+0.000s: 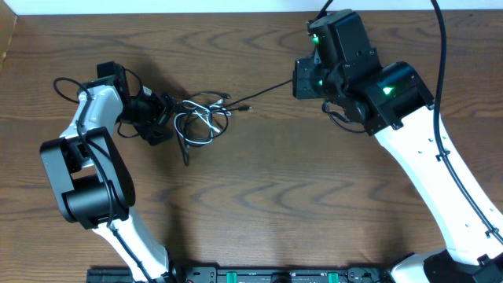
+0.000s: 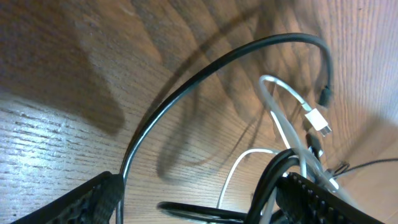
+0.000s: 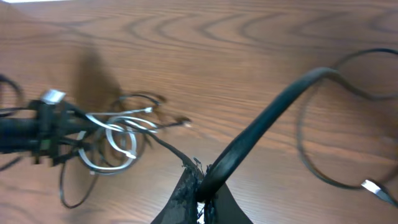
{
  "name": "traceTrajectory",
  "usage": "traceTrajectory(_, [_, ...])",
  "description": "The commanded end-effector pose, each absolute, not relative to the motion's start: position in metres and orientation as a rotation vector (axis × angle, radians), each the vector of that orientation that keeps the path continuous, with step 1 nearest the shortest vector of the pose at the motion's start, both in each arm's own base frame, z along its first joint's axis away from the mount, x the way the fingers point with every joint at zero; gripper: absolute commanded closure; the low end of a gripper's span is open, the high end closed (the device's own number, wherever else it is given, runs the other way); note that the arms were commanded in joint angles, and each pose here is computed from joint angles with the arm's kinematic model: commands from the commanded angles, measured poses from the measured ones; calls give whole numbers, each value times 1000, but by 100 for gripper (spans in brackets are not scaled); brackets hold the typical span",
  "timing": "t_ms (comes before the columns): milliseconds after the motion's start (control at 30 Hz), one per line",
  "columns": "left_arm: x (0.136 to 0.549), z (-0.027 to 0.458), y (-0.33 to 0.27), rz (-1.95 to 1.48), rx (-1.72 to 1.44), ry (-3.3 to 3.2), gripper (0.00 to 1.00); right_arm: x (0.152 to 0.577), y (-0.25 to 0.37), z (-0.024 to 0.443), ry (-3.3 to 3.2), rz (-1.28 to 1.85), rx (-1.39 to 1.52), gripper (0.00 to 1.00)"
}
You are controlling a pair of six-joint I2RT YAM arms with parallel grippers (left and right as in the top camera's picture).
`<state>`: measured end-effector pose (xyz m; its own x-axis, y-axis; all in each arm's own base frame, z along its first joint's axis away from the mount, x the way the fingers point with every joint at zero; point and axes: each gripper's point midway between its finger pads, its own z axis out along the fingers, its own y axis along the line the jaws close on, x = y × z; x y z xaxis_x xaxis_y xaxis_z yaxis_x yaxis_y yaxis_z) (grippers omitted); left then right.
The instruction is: Untangle cables
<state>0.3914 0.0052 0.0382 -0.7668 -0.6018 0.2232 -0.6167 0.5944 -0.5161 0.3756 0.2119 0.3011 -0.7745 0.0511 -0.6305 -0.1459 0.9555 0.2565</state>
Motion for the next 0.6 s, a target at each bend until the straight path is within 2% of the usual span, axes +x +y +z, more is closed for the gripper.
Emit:
traceTrajectory(0, [394, 55, 1, 1088, 918, -2824, 17, 384, 183, 306, 2387, 185, -47, 99])
traceTrajectory(100, [398, 83, -4, 1242, 792, -2881, 17, 381, 177, 303, 2406, 151, -38, 99])
traceTrajectory(333, [386, 132, -6, 1233, 752, -2988, 17, 379, 173, 299, 2425, 133, -47, 99])
traceTrajectory(467, [368, 141, -27, 1184, 692, -2959, 18, 379, 173, 299, 2426, 130, -54, 99])
traceTrajectory(533, [357, 132, -35, 1058, 659, -2958, 21, 379, 172, 299, 2426, 123, -67, 99])
traceTrajectory(567, [351, 126, -36, 966, 641, -2966, 28, 379, 172, 299, 2426, 123, -67, 99])
